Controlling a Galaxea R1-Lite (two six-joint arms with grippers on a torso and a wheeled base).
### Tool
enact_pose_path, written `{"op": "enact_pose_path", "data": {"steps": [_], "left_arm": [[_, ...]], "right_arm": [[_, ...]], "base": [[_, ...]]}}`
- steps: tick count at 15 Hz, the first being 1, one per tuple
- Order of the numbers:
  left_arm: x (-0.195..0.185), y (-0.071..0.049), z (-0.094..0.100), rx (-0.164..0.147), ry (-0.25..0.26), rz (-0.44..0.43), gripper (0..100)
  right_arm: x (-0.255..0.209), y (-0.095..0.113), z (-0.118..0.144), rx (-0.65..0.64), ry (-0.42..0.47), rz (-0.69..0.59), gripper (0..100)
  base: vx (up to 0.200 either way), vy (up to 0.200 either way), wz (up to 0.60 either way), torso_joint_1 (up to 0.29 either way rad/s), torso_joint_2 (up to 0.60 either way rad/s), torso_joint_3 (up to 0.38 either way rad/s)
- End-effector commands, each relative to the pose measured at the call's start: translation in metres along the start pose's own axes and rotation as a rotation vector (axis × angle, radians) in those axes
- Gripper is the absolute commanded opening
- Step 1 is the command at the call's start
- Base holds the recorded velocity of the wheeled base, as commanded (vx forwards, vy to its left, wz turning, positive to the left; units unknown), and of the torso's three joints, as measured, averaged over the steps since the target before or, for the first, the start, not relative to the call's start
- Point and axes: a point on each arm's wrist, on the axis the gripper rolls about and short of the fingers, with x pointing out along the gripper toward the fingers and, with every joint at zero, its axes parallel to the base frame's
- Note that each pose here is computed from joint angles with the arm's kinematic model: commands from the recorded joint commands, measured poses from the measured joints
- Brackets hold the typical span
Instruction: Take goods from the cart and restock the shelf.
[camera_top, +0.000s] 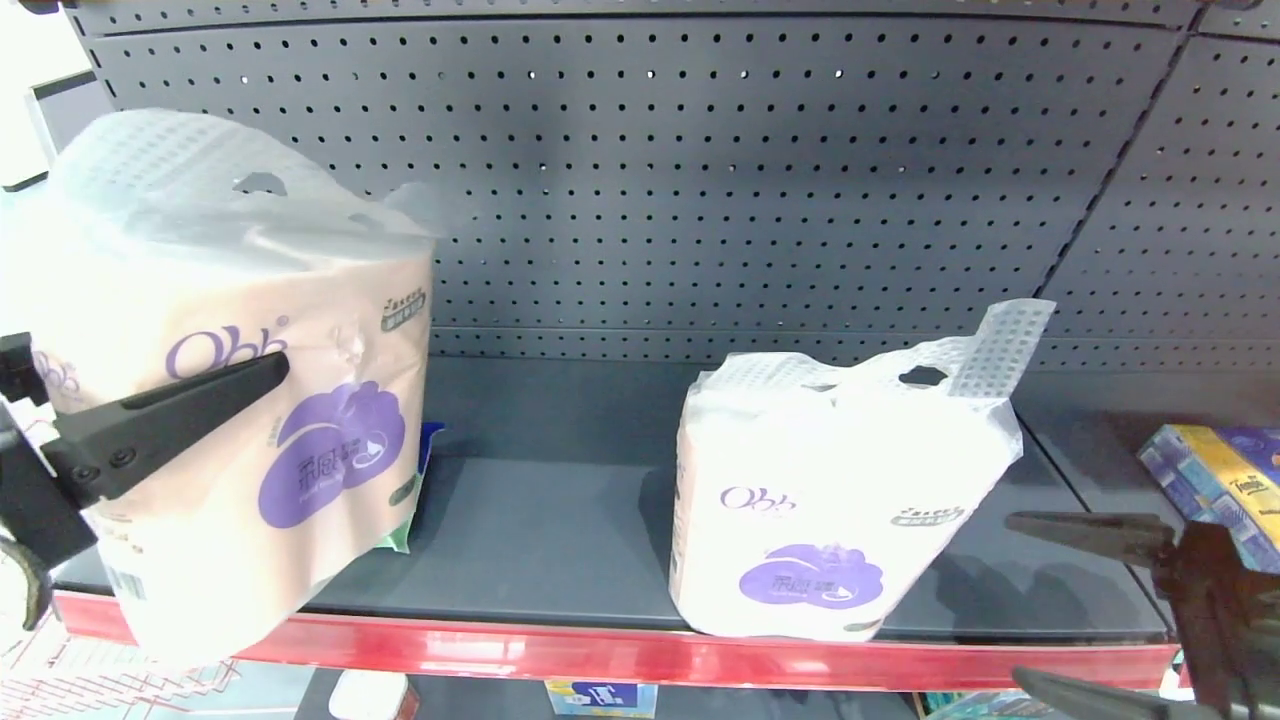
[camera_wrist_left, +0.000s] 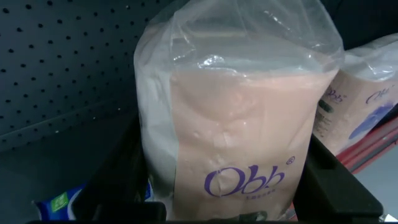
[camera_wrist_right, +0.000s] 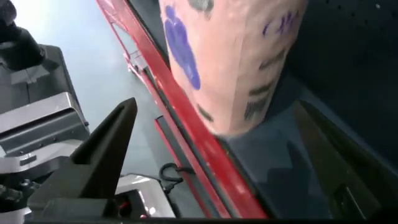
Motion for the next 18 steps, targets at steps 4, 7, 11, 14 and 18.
{"op": "enact_pose_path", "data": {"steps": [4,7,11,14,18], "left_arm": [[0.044,0.006,-0.004,-0.001,-0.001,-0.084,0],[0.059,0.004,-0.002,0.004,-0.023,-0.167,0],[0.071,0.001,0.0,0.003,-0.022,-0.2,0],[0.08,0.002,0.003,-0.003,-0.019,-0.207,0],[0.111,0.004,-0.006,-0.019,-0.037,-0.363,0]], "right_arm": [[-0.058,0.03,-0.014,0.107,-0.095,-0.62,100],[-0.068,0.034,-0.016,0.139,-0.11,-0.899,100],[-0.074,0.034,-0.018,0.152,-0.093,-1.143,100],[-0.079,0.033,-0.02,0.172,-0.066,-1.343,100],[-0.075,0.05,-0.024,0.103,-0.138,-1.142,100]], "base": [[0.0,0.0,0.0,0.0,0.0,0.0],[0.0,0.0,0.0,0.0,0.0,0.0],[0.0,0.0,0.0,0.0,0.0,0.0],[0.0,0.0,0.0,0.0,0.0,0.0],[0.0,0.0,0.0,0.0,0.0,0.0]]}}
